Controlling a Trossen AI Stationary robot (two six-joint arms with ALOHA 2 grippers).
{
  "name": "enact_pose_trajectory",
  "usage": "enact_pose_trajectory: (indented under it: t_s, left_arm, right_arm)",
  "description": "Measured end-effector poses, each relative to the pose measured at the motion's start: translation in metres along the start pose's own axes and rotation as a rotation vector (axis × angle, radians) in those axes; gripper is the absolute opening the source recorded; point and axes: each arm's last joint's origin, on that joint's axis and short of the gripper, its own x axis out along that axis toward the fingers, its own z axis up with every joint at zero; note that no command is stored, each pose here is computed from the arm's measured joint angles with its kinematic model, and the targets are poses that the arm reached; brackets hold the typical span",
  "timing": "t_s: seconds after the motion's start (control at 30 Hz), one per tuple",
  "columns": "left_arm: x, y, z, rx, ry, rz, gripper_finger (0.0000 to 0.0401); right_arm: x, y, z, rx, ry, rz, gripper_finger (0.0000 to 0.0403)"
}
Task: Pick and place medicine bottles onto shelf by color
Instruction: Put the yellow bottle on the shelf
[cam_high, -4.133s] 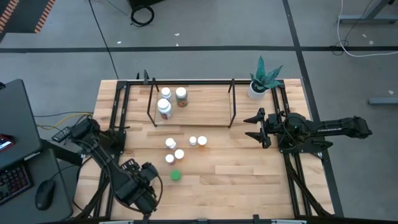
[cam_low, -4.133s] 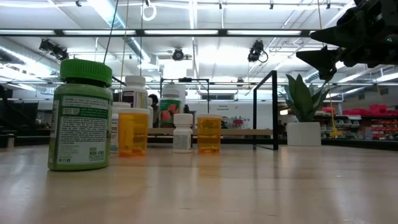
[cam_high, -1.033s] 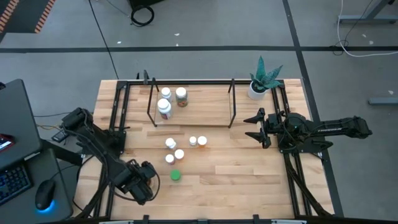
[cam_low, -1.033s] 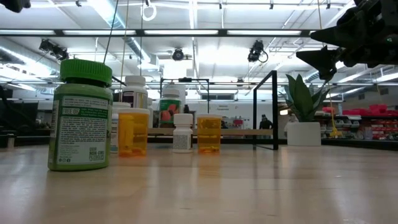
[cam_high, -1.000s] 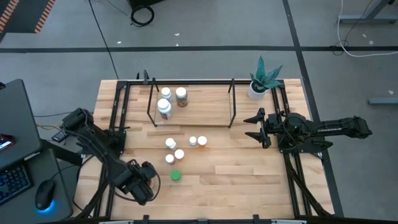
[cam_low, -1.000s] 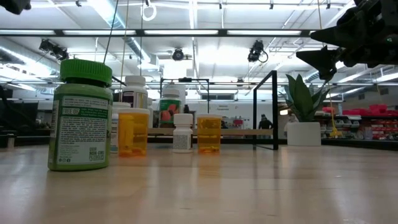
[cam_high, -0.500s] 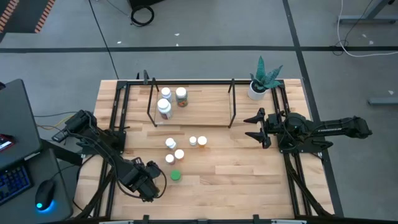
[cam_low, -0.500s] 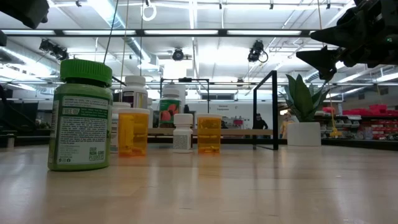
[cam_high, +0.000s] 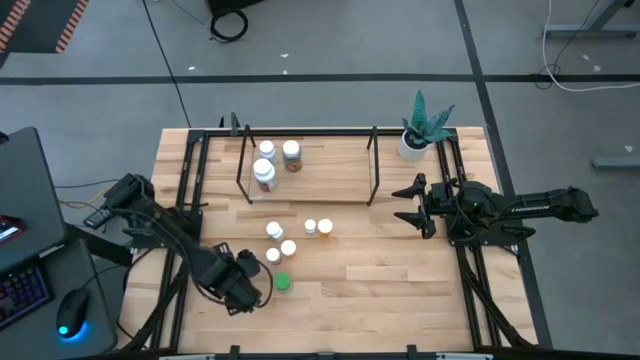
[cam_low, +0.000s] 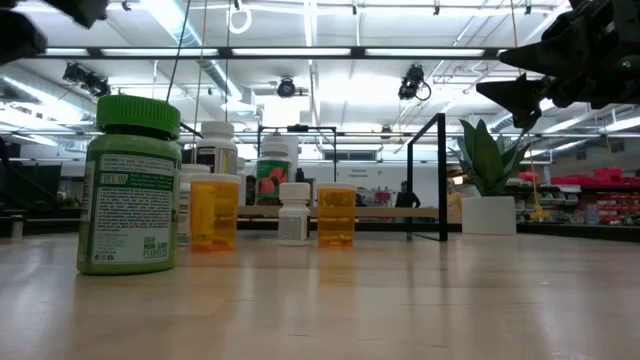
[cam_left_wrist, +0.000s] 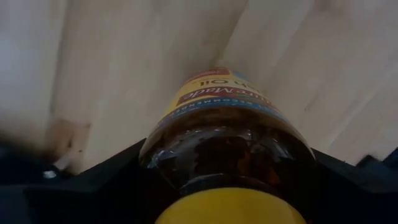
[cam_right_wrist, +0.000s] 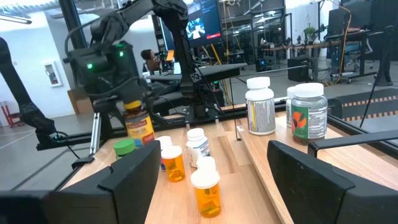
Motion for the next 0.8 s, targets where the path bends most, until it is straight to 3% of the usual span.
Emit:
enact_pose_trajectory:
  t_s: [0.4,0.8]
  left_arm:
    - [-0.054,0.027,0.054,0.070,-0.103,-0.001,0.0334]
    - [-0.087,0.076,0.114,0.126,-0.249,0.004,0.0337]
  right_arm:
    - [0.000,0.000,0.000,0.000,0.000,0.000,0.0303]
    - [0.000,0.000,0.000,0.000,0.000,0.000,0.0303]
